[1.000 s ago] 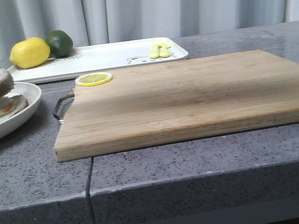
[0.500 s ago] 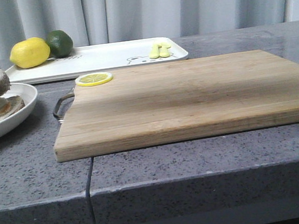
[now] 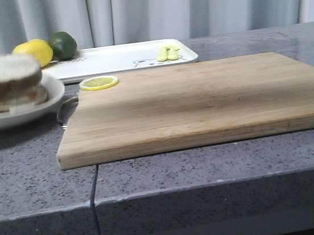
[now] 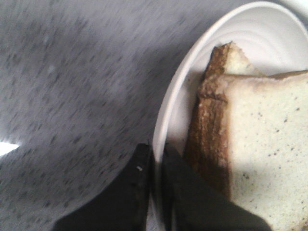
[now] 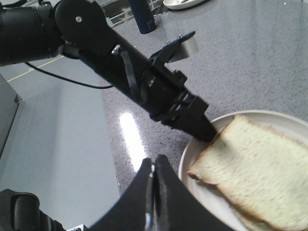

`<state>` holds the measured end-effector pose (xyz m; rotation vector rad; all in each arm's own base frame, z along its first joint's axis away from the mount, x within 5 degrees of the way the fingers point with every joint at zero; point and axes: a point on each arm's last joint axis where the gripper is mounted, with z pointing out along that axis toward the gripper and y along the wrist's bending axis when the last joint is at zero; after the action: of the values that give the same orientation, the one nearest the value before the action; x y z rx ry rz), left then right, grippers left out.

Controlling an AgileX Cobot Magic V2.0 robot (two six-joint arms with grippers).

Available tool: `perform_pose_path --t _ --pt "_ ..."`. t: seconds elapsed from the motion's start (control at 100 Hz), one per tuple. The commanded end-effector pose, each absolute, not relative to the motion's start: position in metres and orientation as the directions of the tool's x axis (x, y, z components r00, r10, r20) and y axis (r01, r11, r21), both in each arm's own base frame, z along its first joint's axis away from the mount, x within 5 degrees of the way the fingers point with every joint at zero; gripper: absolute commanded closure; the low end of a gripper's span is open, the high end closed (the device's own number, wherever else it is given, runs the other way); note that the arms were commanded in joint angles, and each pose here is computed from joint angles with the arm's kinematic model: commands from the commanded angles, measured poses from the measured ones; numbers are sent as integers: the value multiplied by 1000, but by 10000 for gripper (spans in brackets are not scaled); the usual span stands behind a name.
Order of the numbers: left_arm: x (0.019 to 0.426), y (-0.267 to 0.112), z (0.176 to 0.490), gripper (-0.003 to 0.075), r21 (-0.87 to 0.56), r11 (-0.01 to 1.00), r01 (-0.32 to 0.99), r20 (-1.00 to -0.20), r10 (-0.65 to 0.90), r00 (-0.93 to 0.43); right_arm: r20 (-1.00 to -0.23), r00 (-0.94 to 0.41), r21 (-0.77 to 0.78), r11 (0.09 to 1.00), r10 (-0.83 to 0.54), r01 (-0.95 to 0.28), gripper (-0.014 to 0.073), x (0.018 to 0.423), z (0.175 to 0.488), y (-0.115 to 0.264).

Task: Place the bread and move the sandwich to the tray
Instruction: 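Grip the plate rim with the left gripper and lift the plate, then lower the plate onto the white tray and release with the left gripper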

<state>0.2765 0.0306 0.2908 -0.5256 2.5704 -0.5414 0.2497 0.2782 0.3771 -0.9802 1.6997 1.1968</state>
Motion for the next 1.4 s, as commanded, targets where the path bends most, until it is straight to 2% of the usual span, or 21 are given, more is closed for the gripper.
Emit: perform_pose_path --t 0.0,0.18,0.46,0.71,0.84,1.1,1.39 --pt "284 25 328 740 -554 807 -203 -446 -494 -747 -958 -284 269 213 -43 -939 659 232 421 263" --pt "306 13 346 740 -616 778 -125 -474 -492 -730 -976 -216 208 210 -16 -955 659 215 444 249" --pt "379 -21 353 740 -624 781 -3 -511 -410 -755 -997 -72 75 214 22 -974 659 180 481 220" --pt "443 -56 345 740 -661 748 53 -493 -380 -783 -998 -17 28 199 60 -980 659 159 500 203" --pt "469 -66 340 740 -664 743 84 -513 -370 -774 -998 -7 20 195 63 -981 659 155 502 201" --pt "490 -64 317 740 -659 750 64 -499 -372 -783 -999 -4 14 184 52 -983 659 154 501 201" --pt "494 -56 308 739 -575 816 55 -541 -329 -774 -999 -5 13 167 44 -986 659 153 500 202"
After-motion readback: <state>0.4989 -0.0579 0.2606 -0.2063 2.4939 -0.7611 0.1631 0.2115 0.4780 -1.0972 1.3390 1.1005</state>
